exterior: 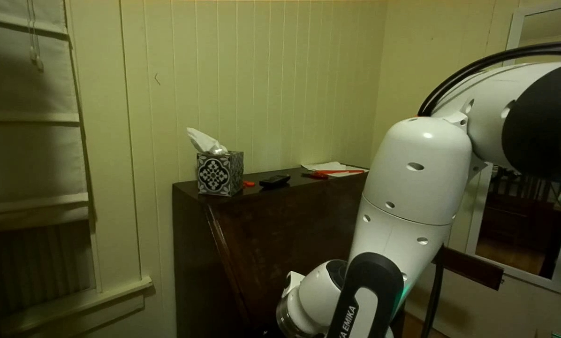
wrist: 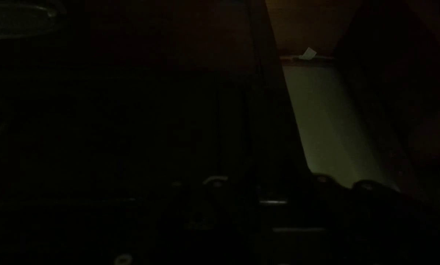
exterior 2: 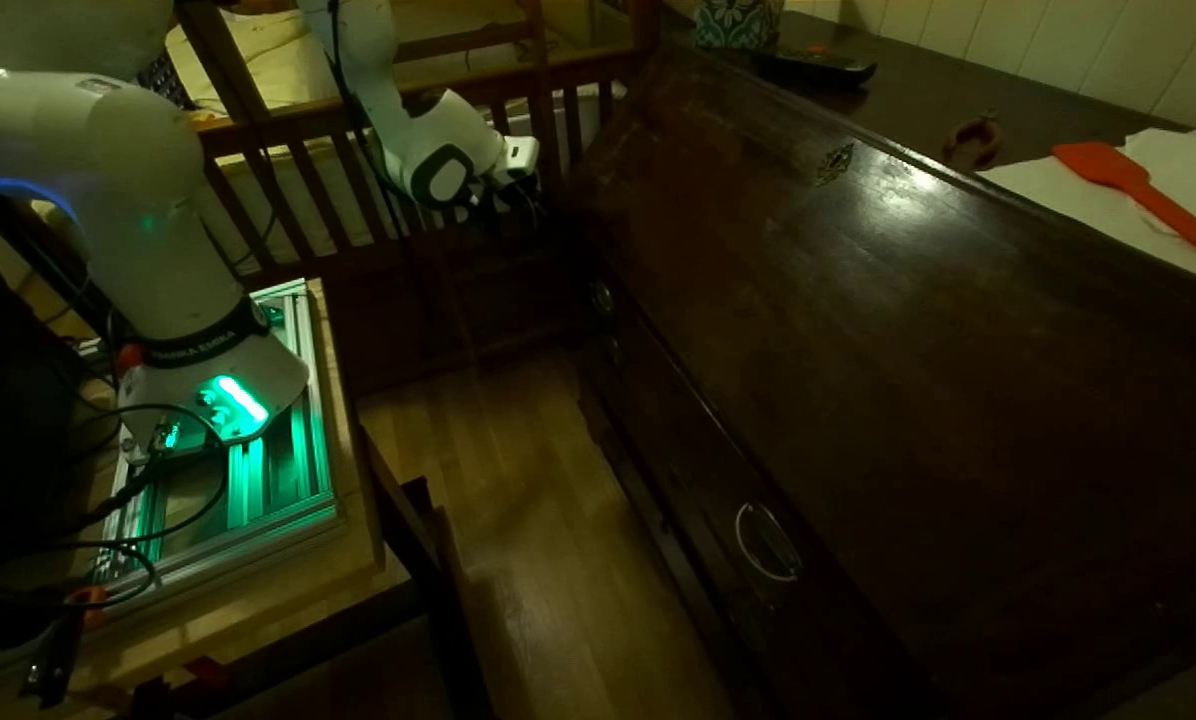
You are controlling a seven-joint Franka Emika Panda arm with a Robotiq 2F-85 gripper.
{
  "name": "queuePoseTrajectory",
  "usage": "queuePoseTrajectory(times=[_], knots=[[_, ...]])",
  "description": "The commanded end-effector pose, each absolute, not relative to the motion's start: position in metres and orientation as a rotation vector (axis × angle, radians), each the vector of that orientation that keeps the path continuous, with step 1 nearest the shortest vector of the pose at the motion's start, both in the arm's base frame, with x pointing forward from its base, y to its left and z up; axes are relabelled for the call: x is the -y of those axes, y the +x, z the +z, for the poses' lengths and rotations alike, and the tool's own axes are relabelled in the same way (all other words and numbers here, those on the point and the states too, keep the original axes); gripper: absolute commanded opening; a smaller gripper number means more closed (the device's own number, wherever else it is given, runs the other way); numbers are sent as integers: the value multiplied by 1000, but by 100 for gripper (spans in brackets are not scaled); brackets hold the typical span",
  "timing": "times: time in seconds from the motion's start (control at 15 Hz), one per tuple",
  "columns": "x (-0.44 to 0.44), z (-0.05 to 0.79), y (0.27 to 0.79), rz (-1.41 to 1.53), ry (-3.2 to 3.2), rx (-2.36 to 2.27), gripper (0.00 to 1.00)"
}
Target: Open the smallest drawer on the far left side of the desk
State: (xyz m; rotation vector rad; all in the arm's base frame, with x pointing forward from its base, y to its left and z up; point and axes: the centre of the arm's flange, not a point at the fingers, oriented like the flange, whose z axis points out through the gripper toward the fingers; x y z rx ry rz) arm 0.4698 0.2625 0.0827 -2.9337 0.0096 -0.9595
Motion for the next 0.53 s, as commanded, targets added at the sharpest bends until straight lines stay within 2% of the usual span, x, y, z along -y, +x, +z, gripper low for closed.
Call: queuePoseTrajectory(times=[0.0, 0.47], knots=[[-281, 86, 445, -744, -2933, -120, 6], [-321, 80, 399, -356, -2990, -194, 6]])
